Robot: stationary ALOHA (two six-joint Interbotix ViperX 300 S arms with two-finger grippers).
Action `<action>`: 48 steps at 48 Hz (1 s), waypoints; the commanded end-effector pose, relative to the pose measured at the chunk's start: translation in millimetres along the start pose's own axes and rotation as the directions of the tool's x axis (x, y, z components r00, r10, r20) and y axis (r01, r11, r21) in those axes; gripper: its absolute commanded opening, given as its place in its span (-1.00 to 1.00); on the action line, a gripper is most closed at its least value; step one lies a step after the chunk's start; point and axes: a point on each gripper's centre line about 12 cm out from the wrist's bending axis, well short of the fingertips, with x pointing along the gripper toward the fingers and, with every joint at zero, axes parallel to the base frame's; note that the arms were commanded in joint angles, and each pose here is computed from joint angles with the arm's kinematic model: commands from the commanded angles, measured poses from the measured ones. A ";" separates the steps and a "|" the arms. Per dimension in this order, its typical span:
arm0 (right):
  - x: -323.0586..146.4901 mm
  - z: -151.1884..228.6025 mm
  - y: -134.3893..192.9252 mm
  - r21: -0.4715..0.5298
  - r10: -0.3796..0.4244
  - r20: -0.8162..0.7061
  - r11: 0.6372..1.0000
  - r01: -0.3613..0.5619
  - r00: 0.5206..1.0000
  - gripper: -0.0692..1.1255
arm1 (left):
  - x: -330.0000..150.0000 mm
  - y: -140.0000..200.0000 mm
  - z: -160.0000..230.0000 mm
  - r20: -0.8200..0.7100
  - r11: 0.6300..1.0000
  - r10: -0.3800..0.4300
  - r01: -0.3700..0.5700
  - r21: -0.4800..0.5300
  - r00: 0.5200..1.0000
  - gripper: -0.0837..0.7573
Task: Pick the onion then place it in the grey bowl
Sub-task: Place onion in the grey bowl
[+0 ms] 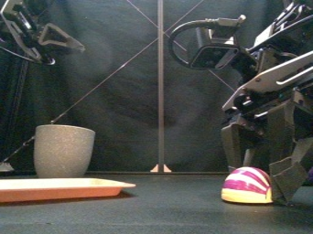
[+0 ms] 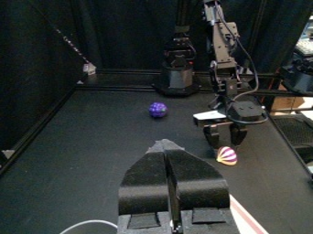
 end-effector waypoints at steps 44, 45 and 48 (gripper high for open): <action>-85.3 151.5 -146.2 0.074 -0.258 0.580 0.961 0.265 0.773 0.36 | -2.2 3.5 -1.1 0.024 1.000 0.019 -0.019 -0.004 1.000 -0.55; -85.8 154.8 -151.2 0.077 -0.265 0.589 0.959 0.273 0.764 0.36 | -2.2 3.5 -1.4 0.026 1.000 0.019 -0.019 -0.004 0.999 -0.55; -84.0 163.3 -168.9 0.089 -0.290 0.604 0.950 0.299 0.742 0.36 | -2.2 3.8 -0.7 0.032 1.000 0.020 -0.020 -0.002 0.999 -0.55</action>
